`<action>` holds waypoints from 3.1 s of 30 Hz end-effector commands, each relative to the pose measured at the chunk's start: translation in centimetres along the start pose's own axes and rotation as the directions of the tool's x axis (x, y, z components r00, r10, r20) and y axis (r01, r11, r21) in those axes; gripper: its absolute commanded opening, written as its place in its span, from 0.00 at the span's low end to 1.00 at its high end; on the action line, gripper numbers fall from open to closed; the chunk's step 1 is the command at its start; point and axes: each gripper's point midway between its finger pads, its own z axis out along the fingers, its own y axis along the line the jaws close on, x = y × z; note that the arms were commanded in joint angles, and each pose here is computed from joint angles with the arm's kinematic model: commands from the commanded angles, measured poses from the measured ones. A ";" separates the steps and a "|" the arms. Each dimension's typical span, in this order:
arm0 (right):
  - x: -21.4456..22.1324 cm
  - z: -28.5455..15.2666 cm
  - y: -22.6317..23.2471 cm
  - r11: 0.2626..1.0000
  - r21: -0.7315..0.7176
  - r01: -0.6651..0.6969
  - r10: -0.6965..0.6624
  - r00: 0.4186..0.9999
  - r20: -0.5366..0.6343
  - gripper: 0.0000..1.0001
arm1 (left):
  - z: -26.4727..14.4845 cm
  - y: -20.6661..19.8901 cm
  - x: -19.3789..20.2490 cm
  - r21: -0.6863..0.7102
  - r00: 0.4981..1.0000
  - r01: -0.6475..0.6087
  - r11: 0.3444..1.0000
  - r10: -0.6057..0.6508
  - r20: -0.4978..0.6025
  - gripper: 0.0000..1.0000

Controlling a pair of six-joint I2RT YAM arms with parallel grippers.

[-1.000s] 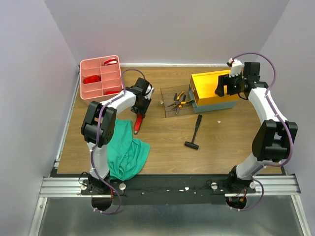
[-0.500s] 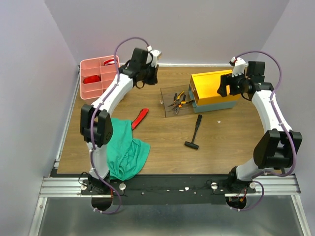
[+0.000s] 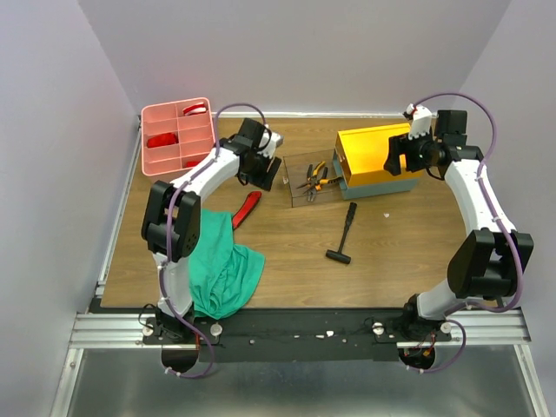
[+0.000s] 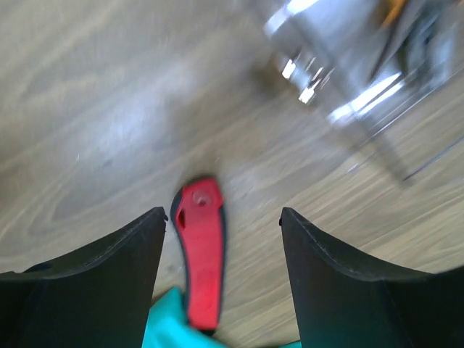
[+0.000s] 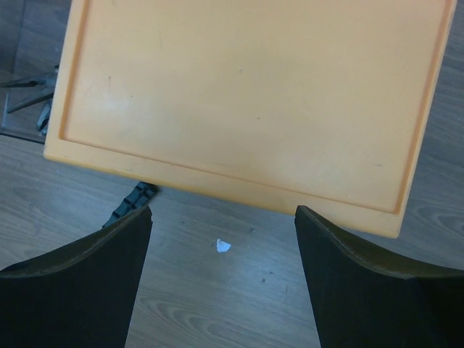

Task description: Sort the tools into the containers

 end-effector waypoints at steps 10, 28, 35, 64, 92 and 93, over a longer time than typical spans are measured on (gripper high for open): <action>-1.7 -0.8 0.9 0.999 -0.033 0.007 -0.005 0.998 0.055 0.88 | 1.5 3.1 5.0 -0.136 0.971 -0.113 0.984 0.080 -0.227 0.75; -1.3 -0.1 1.1 0.998 -0.057 0.002 0.000 0.999 0.044 0.88 | 3.2 2.6 10.1 -0.088 0.931 -0.043 0.995 0.008 -0.365 0.58; -1.6 -0.7 1.0 0.999 -0.042 0.016 -0.014 0.999 0.049 0.88 | 2.6 0.1 7.7 0.036 0.952 -0.004 0.999 0.015 -0.304 0.15; 1.0 -1.9 1.3 0.998 -0.006 0.057 -0.057 0.998 0.025 0.88 | 4.5 -12.9 -14.9 0.314 0.926 -0.150 0.937 0.023 0.376 0.01; -5.6 -2.6 -6.9 0.964 0.253 -0.077 0.029 0.982 0.189 0.88 | -2.2 -1.0 -9.2 0.006 0.944 0.045 0.999 -0.045 0.327 0.40; -5.5 -2.4 -7.3 0.962 0.264 -0.076 0.027 0.983 0.181 0.88 | -1.5 -0.3 -8.5 -0.004 0.949 0.054 0.999 -0.051 0.310 0.20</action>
